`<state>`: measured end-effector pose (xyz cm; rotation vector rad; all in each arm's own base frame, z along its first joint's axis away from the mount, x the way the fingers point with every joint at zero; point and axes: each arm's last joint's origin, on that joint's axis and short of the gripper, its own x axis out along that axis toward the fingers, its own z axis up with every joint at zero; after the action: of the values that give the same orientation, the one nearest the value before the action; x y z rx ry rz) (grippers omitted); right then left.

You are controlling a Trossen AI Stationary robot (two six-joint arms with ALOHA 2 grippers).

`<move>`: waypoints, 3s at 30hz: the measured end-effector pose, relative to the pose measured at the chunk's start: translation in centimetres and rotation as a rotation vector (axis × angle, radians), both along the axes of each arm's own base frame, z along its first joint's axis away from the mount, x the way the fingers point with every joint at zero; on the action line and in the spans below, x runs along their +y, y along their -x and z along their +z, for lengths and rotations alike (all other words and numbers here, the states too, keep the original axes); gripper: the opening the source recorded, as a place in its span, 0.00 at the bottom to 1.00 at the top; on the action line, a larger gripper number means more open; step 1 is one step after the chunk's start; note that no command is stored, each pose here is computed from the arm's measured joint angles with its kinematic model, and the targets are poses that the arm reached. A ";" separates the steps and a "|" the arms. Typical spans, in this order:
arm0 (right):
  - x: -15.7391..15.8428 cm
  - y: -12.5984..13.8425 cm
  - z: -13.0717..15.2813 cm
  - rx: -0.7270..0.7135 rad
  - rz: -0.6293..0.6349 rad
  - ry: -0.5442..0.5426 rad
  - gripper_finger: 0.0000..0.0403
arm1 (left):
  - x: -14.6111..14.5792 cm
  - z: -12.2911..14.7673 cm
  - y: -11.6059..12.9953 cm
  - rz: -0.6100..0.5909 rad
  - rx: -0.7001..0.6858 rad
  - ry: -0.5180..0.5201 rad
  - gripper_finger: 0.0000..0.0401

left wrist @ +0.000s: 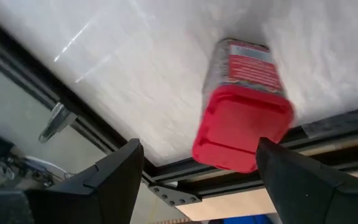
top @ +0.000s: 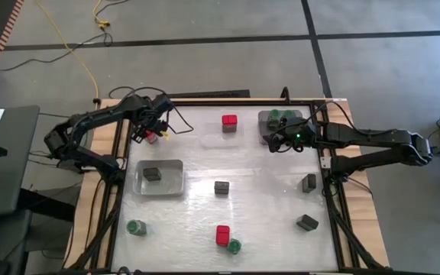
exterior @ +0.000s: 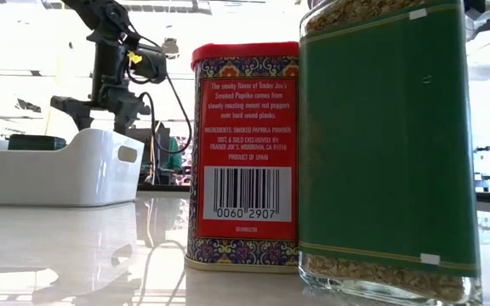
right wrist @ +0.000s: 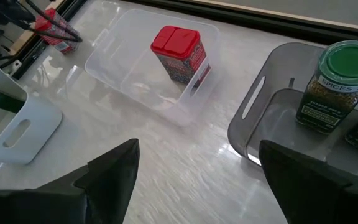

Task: Sort spices by type
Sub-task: Put the red seasoning can into the transparent bin

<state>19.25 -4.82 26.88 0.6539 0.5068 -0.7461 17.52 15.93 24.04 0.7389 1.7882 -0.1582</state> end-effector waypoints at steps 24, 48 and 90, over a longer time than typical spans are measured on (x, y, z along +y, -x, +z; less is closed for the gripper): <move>0.0 0.0 0.0 -0.001 -0.001 -0.001 0.89 | -0.4 -1.7 1.2 -0.107 0.086 0.131 0.68; 0.0 0.0 0.0 -0.001 -0.001 -0.001 0.89 | 0.0 -1.4 1.5 -0.104 0.107 0.127 0.68; 0.0 0.0 0.0 -0.001 0.001 -0.001 0.89 | 1.0 -3.6 1.1 -0.037 0.180 0.112 0.53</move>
<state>19.26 -4.78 26.88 0.6542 0.5069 -0.7445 16.39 16.92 20.43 0.6949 1.9192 -0.3561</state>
